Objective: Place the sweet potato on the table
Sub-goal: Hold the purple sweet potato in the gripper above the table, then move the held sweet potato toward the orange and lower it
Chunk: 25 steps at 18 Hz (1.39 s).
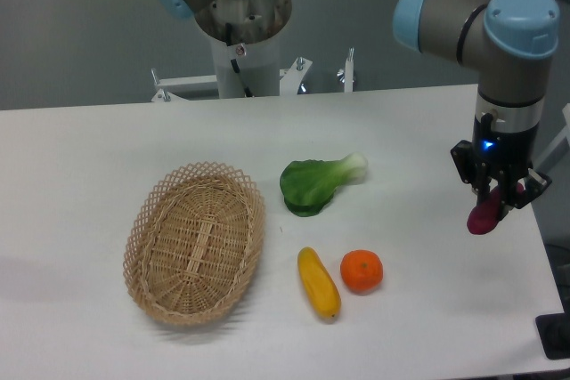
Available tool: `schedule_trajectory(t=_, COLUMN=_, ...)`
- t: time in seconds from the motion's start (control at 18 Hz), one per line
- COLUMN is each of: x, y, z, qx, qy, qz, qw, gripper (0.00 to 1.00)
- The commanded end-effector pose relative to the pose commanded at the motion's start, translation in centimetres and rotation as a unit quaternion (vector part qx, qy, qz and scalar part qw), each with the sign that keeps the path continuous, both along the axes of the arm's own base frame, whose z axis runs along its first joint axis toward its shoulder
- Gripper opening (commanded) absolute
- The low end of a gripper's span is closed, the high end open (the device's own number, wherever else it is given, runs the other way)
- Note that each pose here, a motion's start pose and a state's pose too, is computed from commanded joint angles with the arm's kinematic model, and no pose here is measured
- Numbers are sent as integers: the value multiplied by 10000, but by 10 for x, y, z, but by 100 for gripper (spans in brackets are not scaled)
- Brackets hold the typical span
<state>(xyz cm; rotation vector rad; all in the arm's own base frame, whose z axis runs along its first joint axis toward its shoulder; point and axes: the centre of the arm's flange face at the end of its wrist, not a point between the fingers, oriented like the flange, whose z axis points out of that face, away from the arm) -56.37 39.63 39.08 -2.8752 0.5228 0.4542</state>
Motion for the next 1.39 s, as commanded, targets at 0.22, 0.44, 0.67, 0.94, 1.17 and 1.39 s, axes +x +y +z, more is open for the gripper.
schedule_trajectory(t=0.22, x=11, y=11, z=-22, qx=122, qy=171, qz=105, qw=9997, gripper=24)
schedule_trajectory(t=0.44, x=19, y=18, z=-51, qx=174, qy=369, qz=410, qw=9983, gripper=24)
schedule_trajectory(t=0.67, x=31, y=23, z=-83, qx=240, qy=412, qz=602, qw=9970, gripper=24)
schedule_trajectory(t=0.94, x=38, y=15, z=-135, qx=-28, qy=373, qz=648, qw=9972, gripper=21)
schedule_trajectory(t=1.17, x=40, y=13, z=-170, qx=-214, qy=136, qz=641, qw=9976, gripper=21)
schedule_trajectory(t=1.39, x=43, y=5, z=-189, qx=-615, qy=142, qz=563, qw=9964, gripper=21)
